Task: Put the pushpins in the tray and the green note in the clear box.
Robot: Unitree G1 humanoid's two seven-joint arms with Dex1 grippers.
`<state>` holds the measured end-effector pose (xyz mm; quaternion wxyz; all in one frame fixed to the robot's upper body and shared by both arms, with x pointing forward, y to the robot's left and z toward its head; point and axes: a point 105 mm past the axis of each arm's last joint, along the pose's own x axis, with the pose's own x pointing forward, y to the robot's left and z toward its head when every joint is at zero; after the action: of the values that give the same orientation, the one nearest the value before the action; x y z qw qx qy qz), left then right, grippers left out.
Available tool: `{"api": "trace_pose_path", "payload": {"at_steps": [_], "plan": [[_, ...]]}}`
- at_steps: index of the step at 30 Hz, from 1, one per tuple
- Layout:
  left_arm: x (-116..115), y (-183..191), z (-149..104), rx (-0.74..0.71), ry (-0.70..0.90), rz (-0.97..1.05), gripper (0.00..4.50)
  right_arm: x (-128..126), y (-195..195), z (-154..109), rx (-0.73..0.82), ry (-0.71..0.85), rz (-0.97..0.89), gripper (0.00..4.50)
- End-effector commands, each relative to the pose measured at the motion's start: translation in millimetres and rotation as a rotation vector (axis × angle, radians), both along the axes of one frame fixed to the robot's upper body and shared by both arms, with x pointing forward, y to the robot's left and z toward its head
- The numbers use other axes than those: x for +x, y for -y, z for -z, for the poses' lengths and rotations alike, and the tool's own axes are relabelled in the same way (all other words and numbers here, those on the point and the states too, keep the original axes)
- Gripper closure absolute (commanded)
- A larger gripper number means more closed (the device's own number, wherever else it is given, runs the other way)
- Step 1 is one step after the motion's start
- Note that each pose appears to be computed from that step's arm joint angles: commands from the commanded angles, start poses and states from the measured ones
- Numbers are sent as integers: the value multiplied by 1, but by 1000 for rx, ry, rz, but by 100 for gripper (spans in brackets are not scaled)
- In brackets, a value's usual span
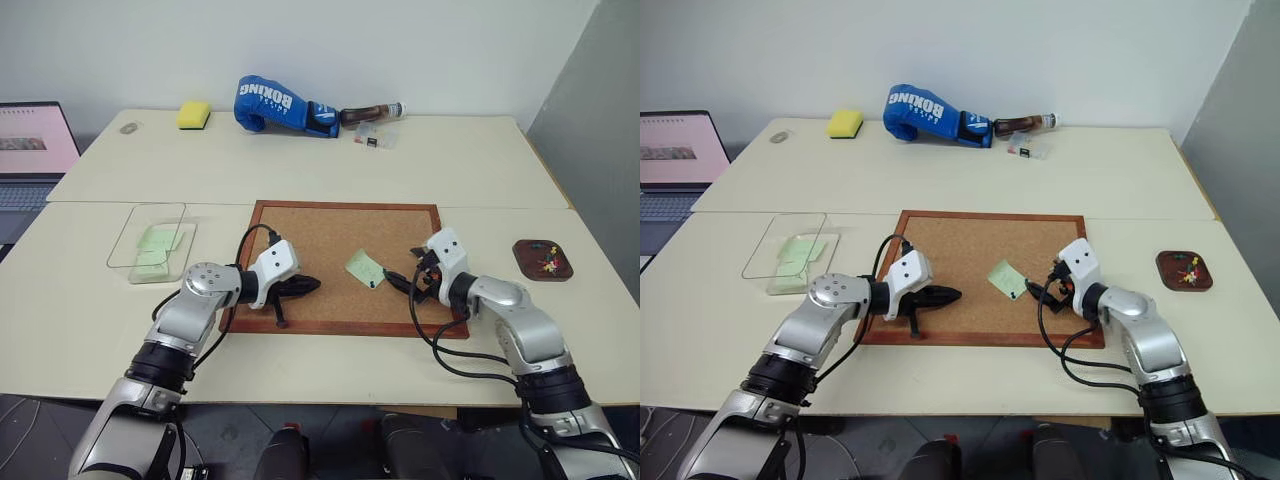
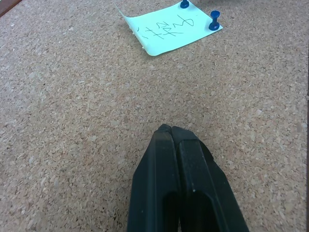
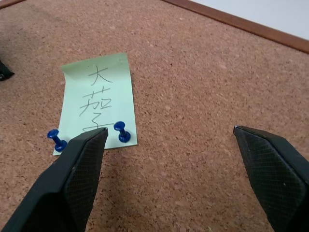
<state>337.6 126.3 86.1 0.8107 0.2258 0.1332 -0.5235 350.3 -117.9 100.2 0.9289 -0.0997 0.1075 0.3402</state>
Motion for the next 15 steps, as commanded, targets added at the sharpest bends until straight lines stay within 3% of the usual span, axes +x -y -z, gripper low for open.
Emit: {"api": "trace_pose_path", "payload": {"at_steps": [1, 10, 15], "plan": [[-6, -14, 24, 69, -79, -44, 450, 2, -11, -11, 10, 59, -30, 8], [-4, -14, 23, 76, -70, -47, 450, 12, -15, -4, -52, 78, -29, 8], [-3, -14, 22, 73, -61, -55, 450, 12, -16, 0, -68, 95, -28, 91]]}}
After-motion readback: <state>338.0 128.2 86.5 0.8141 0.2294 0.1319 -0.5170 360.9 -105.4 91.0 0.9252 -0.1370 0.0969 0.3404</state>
